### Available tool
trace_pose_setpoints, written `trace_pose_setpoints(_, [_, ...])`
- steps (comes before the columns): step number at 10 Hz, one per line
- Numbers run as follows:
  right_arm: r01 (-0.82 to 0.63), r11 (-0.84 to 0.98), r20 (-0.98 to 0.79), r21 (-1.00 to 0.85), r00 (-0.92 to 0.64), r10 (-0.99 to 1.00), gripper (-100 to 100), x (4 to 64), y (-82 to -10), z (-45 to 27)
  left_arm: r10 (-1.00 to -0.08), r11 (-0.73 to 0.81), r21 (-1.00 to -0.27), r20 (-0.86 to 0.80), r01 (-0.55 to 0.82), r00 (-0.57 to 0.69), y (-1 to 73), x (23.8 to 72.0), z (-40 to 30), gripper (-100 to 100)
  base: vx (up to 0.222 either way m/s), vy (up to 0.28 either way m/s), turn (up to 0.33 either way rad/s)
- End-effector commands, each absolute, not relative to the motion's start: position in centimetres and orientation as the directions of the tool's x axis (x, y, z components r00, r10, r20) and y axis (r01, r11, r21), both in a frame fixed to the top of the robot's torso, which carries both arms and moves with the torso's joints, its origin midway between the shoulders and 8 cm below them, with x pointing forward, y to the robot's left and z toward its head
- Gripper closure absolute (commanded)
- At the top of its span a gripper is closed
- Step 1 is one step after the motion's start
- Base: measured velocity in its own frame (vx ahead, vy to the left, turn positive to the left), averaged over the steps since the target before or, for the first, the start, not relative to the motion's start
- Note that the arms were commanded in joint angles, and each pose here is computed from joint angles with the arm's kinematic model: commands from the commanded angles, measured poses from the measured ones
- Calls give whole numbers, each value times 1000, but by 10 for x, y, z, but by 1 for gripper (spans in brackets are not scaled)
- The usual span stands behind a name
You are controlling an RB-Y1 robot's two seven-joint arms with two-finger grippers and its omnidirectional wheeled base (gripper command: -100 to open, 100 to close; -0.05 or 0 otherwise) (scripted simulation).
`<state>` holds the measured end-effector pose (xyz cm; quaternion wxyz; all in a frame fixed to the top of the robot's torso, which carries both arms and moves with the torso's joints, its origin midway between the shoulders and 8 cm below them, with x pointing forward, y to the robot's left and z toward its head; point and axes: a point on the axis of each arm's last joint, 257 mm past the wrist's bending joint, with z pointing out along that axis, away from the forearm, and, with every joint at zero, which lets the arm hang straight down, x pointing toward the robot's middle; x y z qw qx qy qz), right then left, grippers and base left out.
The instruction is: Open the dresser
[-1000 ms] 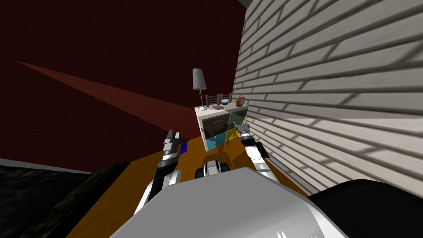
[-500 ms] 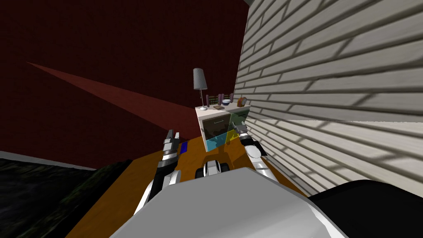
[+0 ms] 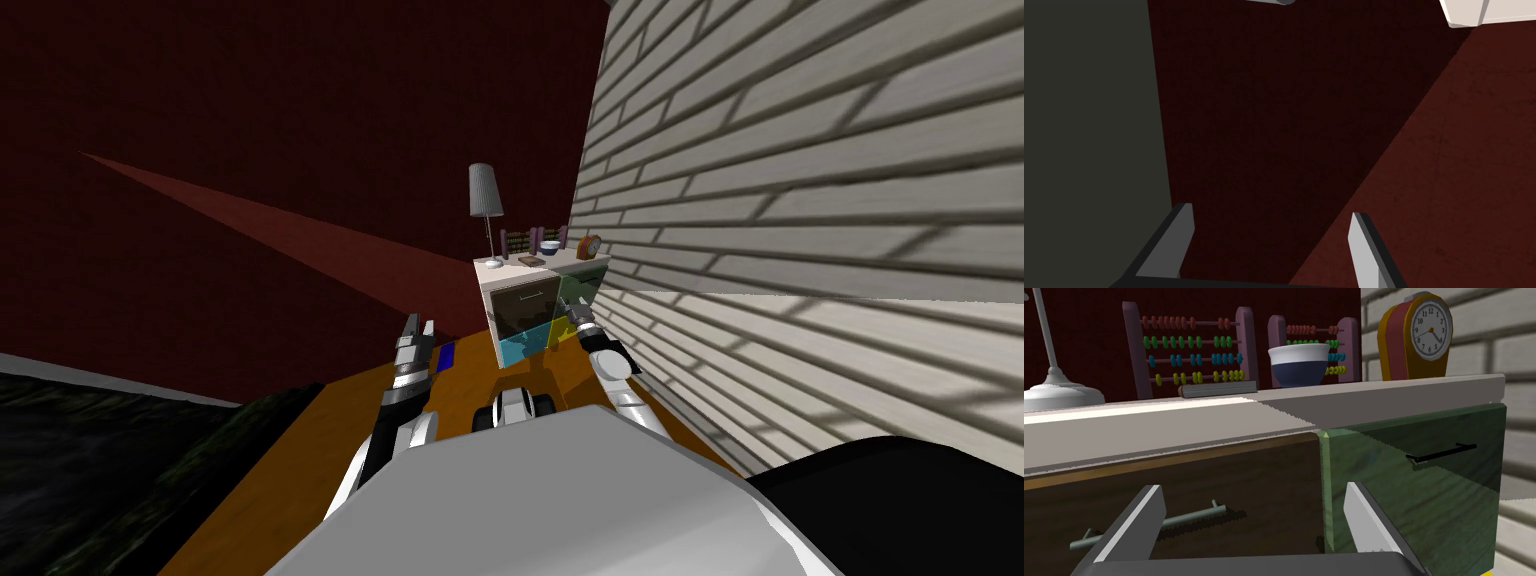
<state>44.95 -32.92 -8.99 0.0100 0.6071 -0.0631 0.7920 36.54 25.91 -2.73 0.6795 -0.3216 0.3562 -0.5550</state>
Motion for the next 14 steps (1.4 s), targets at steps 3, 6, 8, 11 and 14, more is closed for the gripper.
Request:
trace_pose_setpoints(3, [-23, -970, 947, -240, -224, -229, -100, 457, -321, -108, -983, 177, -832, -127, 525, 130, 259, 365, -27, 0, 22, -14, 33])
trace_pose_setpoints(6, [20, -938, 919, -347, -193, -344, -100, 462, -316, -120, -983, 177, -832, -127, 525, 130, 259, 365, -27, 0, 25, -8, 30])
trace_pose_setpoints(8, [53, -903, 889, -426, -161, -429, -100, 466, -310, -131, -983, 177, -832, -127, 525, 130, 259, 365, -27, 0, 41, -9, 37])
trace_pose_setpoints(11, [84, -852, 843, -516, -127, -523, -100, 470, -304, -141, -983, 177, -832, -127, 525, 130, 259, 365, -27, 0, 24, -3, 20])
trace_pose_setpoints(14, [109, -796, 791, -595, -93, -604, -100, 473, -298, -151, -983, 177, -832, -127, 525, 130, 259, 365, -27, 0, 31, 0, 21])
